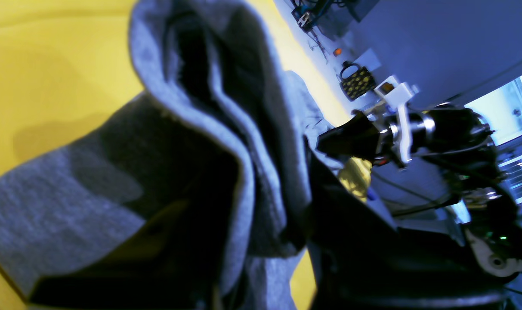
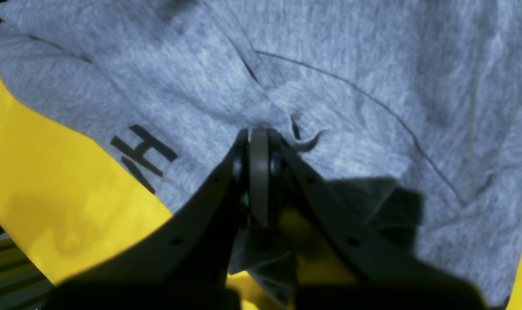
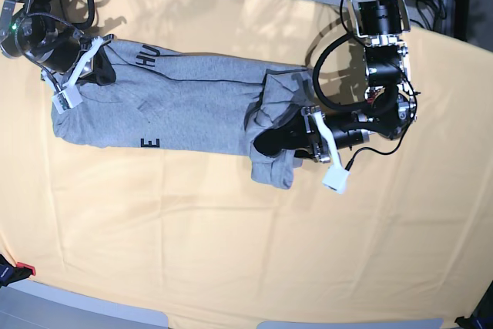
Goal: Layout the t-shirt on the table in an organized manner, then fold the t-shirt properly
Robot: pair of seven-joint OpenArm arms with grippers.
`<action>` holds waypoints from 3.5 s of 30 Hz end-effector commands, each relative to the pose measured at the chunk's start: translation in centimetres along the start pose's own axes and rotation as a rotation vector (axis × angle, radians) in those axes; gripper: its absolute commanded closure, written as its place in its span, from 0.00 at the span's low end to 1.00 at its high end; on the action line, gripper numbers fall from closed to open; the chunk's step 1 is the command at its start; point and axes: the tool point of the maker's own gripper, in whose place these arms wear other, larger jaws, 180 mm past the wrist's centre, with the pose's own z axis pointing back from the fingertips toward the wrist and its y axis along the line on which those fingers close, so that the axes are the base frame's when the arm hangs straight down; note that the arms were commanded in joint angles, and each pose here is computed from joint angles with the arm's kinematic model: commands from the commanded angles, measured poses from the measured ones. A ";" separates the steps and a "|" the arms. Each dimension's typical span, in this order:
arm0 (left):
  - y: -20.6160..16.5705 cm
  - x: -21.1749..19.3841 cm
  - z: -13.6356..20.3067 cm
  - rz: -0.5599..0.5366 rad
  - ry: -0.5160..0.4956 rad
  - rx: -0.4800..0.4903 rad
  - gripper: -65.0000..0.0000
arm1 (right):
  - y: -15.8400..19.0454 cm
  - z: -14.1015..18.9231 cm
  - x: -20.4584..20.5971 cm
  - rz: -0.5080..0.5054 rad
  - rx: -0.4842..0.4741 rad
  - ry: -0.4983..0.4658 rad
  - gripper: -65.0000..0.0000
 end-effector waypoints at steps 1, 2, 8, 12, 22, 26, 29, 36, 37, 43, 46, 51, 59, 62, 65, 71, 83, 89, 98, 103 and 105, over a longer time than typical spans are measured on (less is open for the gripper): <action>-0.8 2.2 -0.2 -0.035 -0.064 -0.028 1.00 | -0.2 0.4 1.0 0.021 -0.003 -0.032 1.00; -0.8 2.1 -0.4 -0.034 -0.060 -0.029 1.00 | -0.2 0.4 1.0 0.021 -0.003 -0.032 1.00; -2.3 0.6 -2.4 -0.047 0.018 -0.087 0.82 | -0.2 0.4 1.0 0.021 -0.003 -0.032 1.00; -3.3 -0.2 -3.6 -0.063 0.067 -0.125 0.33 | -0.2 0.4 1.0 0.021 -0.003 -0.031 1.00; -3.0 2.7 -3.0 -0.107 0.018 -0.111 0.38 | -0.2 0.4 1.0 0.021 -0.002 -0.032 1.00; -3.0 3.1 -1.9 -0.088 -0.008 -0.124 0.85 | -0.2 0.4 1.0 0.021 -0.003 -0.031 1.00; -2.7 3.5 -1.2 -0.085 -0.025 -0.118 1.00 | -0.2 0.4 1.0 0.021 -0.003 -0.031 1.00; 0.5 3.7 1.2 -0.087 -0.029 0.031 1.00 | -0.2 0.4 0.8 0.021 -0.003 -0.020 1.00; 1.1 3.5 1.4 -0.090 -0.020 0.066 1.00 | -0.2 0.4 0.8 0.021 -0.003 -0.020 1.00; 3.5 3.1 1.8 -0.110 0.011 0.199 1.00 | -0.2 0.4 0.8 0.021 -0.003 -0.021 1.00; 4.2 2.7 2.0 -0.103 0.034 0.239 1.00 | -0.2 0.4 0.8 0.021 -0.003 -0.021 1.00; 3.8 1.8 1.0 -0.100 0.079 0.218 1.00 | -0.2 0.4 0.8 0.021 -0.002 -0.022 1.00; 0.5 -2.9 -3.5 -0.143 0.286 0.083 1.00 | -0.2 0.4 0.8 0.021 -0.002 -0.022 1.00; -1.2 -4.5 -5.0 -0.157 0.345 0.012 1.00 | -0.2 0.4 0.8 0.021 -0.002 -0.021 1.00; -3.1 -5.3 -6.1 -0.153 0.360 -0.069 1.00 | -0.2 0.4 0.8 0.021 -0.002 -0.022 1.00; -6.0 -5.1 -7.0 -0.151 0.318 -0.206 1.00 | -0.2 0.4 0.8 0.021 -0.002 -0.022 1.00; -3.8 -1.6 -5.0 -0.171 0.250 -0.128 1.00 | -0.1 3.3 7.6 0.105 -0.028 -0.225 1.00; 0.8 1.6 0.9 -0.156 0.150 0.053 1.00 | -5.8 5.8 7.0 0.071 -0.287 -0.176 0.72; 5.3 5.1 11.1 -0.191 0.104 0.308 1.00 | -12.5 7.6 2.1 -0.204 -0.475 -0.103 0.37; 6.0 6.0 14.6 -0.220 0.136 0.380 1.00 | -12.1 5.4 -1.0 -0.332 -0.332 -0.057 0.37; 6.2 6.2 15.4 -0.228 0.149 0.401 1.00 | -11.5 4.8 -1.7 -0.364 -0.274 -0.052 0.37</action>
